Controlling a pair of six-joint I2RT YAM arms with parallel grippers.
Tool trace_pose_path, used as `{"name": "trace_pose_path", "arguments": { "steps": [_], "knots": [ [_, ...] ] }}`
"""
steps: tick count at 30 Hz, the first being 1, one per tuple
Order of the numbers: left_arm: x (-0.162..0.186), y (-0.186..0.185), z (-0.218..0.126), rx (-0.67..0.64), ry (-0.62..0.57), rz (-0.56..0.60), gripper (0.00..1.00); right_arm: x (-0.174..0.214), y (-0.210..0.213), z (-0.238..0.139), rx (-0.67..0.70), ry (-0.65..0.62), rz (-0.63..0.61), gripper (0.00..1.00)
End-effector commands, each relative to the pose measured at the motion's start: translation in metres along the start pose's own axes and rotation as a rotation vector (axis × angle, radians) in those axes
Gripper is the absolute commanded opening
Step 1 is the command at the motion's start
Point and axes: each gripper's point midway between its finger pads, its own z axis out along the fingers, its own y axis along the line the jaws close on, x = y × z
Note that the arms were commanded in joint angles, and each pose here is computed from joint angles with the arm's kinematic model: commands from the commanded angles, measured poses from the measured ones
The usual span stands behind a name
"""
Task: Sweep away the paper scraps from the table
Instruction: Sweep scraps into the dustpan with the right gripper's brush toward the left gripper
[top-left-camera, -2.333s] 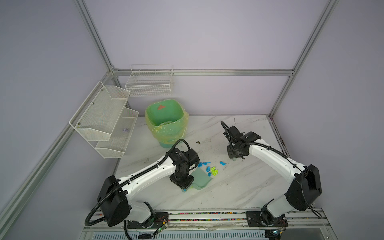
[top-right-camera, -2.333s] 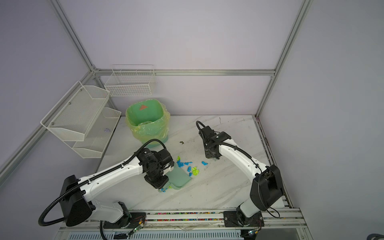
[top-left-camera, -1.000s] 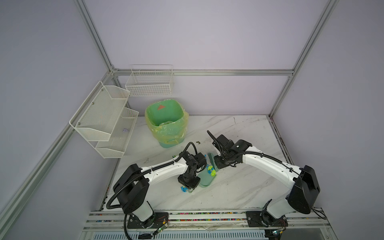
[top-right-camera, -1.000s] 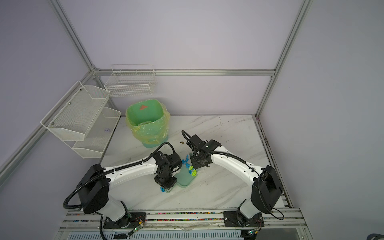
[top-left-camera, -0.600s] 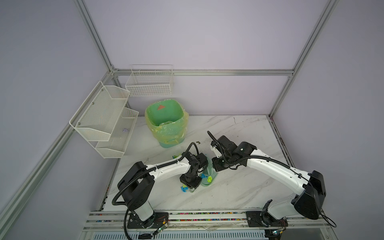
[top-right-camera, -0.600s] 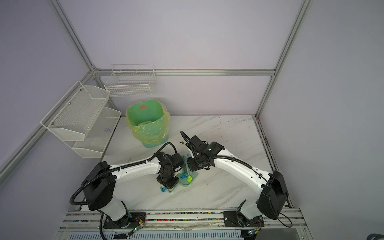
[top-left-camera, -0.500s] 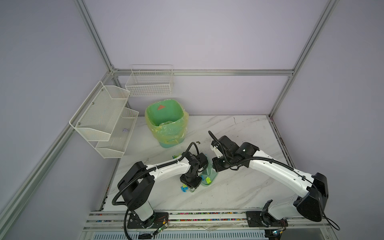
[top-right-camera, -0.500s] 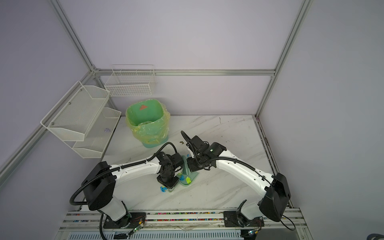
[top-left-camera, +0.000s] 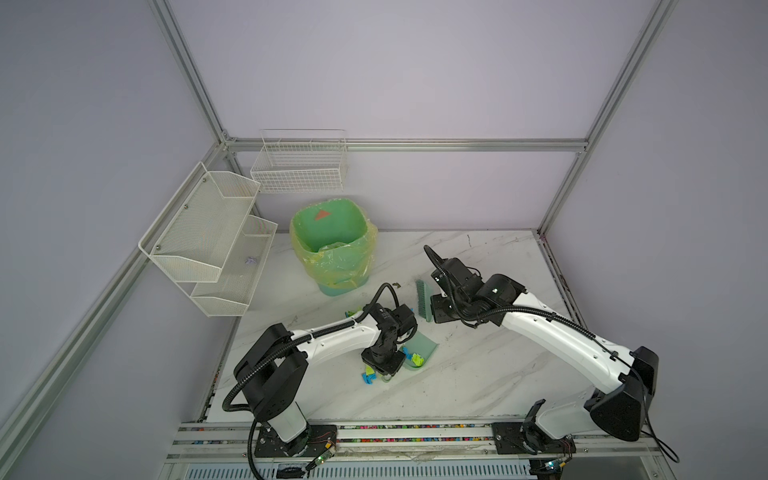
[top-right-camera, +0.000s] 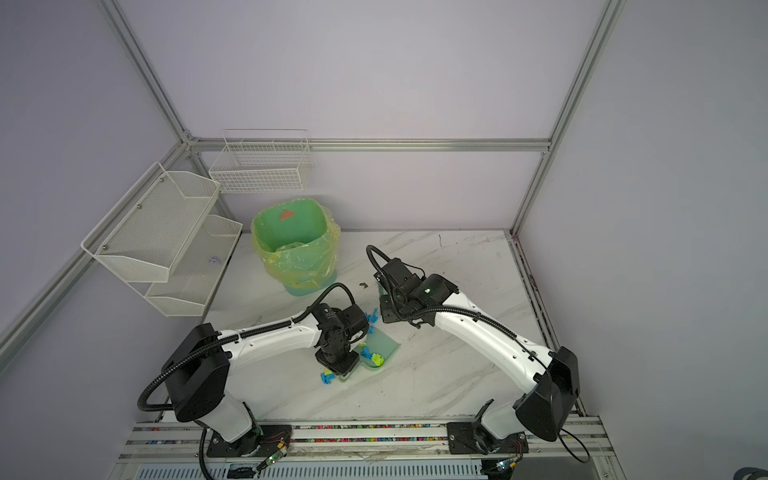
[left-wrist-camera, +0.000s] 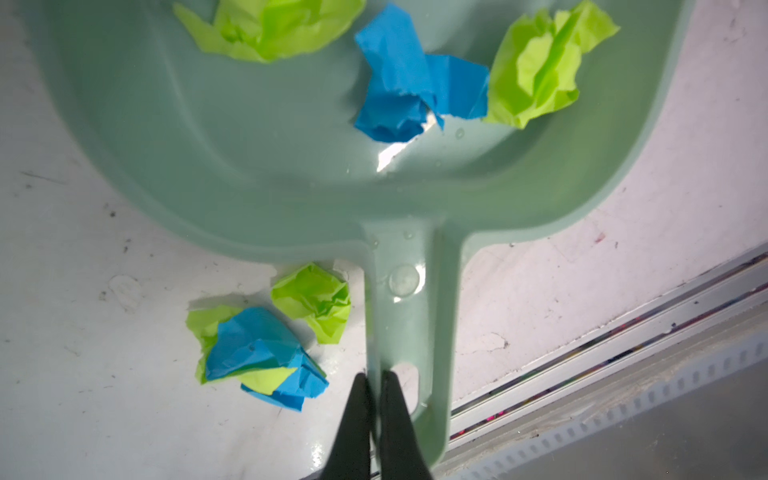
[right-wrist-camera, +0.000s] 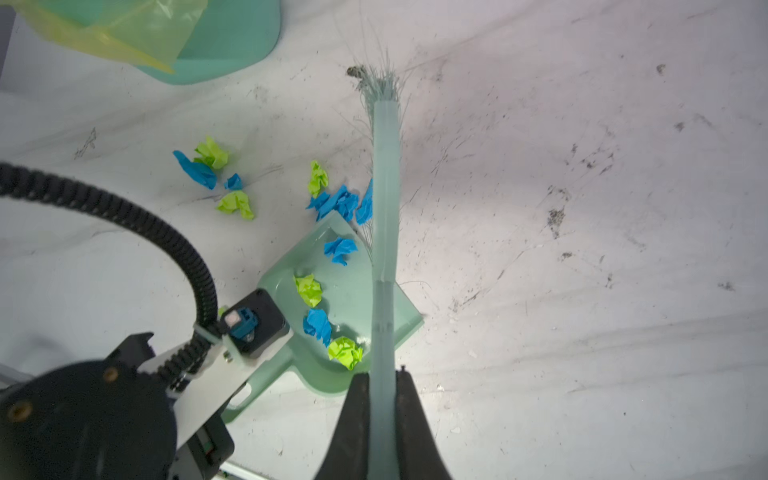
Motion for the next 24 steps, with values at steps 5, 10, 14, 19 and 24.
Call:
{"name": "trace_pose_path", "arguments": {
  "steps": [5,10,14,19,24],
  "knots": [
    [-0.005,0.003,-0.009,-0.017,-0.066,-0.013,0.00,0.005,0.009,0.053,0.039,0.075,-0.071,0.00],
    [-0.006,0.002,-0.009,-0.012,-0.075,-0.020,0.00,0.020,0.027,0.046,-0.038,0.081,-0.087,0.00],
    [-0.012,-0.001,-0.012,-0.003,-0.086,-0.015,0.00,0.026,0.047,0.029,-0.162,0.058,-0.053,0.00],
    [-0.014,-0.001,-0.009,-0.011,-0.076,-0.004,0.00,0.036,0.054,0.008,-0.203,0.056,-0.042,0.00],
    [-0.017,-0.001,-0.011,-0.015,-0.085,-0.002,0.00,0.047,0.047,-0.006,-0.207,0.072,-0.031,0.00]
  ]
}}
